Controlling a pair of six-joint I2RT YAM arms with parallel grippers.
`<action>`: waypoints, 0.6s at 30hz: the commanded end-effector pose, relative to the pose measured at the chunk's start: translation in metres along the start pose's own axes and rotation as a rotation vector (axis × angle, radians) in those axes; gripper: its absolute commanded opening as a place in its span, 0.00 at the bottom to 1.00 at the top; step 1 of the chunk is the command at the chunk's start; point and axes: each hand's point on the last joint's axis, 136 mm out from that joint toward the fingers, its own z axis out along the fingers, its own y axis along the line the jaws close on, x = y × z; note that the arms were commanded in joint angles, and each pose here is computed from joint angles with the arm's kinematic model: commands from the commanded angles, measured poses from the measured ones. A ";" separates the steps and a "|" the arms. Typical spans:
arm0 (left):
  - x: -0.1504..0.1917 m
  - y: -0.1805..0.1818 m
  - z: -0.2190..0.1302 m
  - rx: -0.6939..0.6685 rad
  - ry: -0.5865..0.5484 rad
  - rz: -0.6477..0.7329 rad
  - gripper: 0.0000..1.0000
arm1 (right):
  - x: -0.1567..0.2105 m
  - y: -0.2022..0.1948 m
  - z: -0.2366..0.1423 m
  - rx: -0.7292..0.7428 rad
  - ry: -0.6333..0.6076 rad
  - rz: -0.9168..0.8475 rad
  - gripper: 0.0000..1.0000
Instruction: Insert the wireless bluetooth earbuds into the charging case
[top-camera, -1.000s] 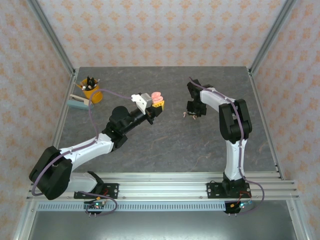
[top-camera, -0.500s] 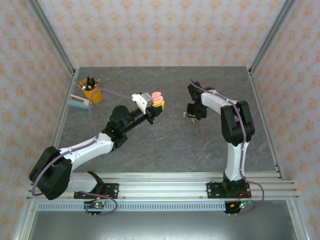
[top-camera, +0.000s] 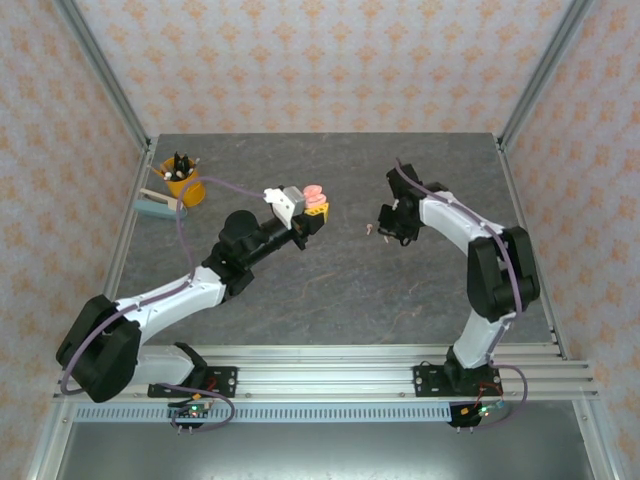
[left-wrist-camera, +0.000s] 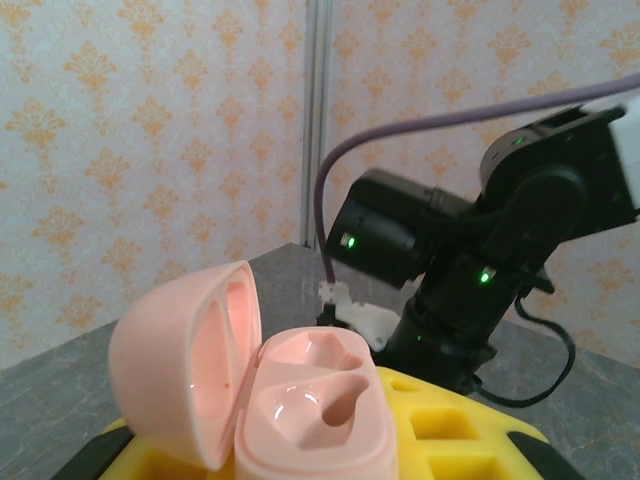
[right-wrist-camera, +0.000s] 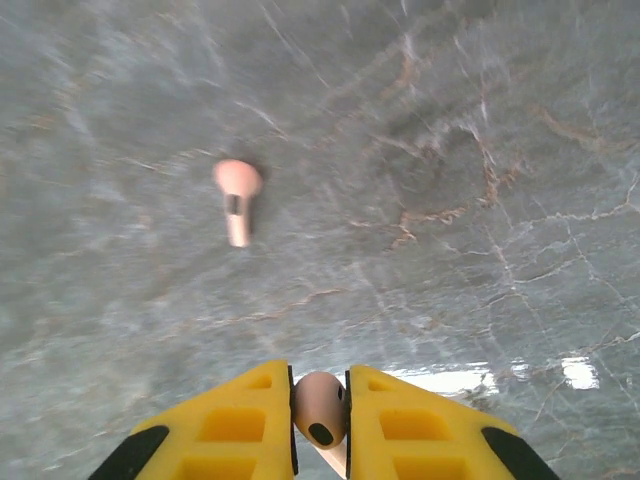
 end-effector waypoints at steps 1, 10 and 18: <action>-0.024 -0.011 -0.003 0.041 -0.044 0.050 0.00 | -0.014 0.023 -0.037 -0.111 -0.105 -0.001 0.17; -0.044 -0.028 -0.003 0.133 -0.064 0.072 0.00 | -0.040 0.079 -0.158 -0.417 -0.346 -0.036 0.18; -0.061 -0.041 0.002 0.215 -0.081 0.098 0.00 | -0.052 0.123 -0.262 -0.685 -0.516 -0.088 0.19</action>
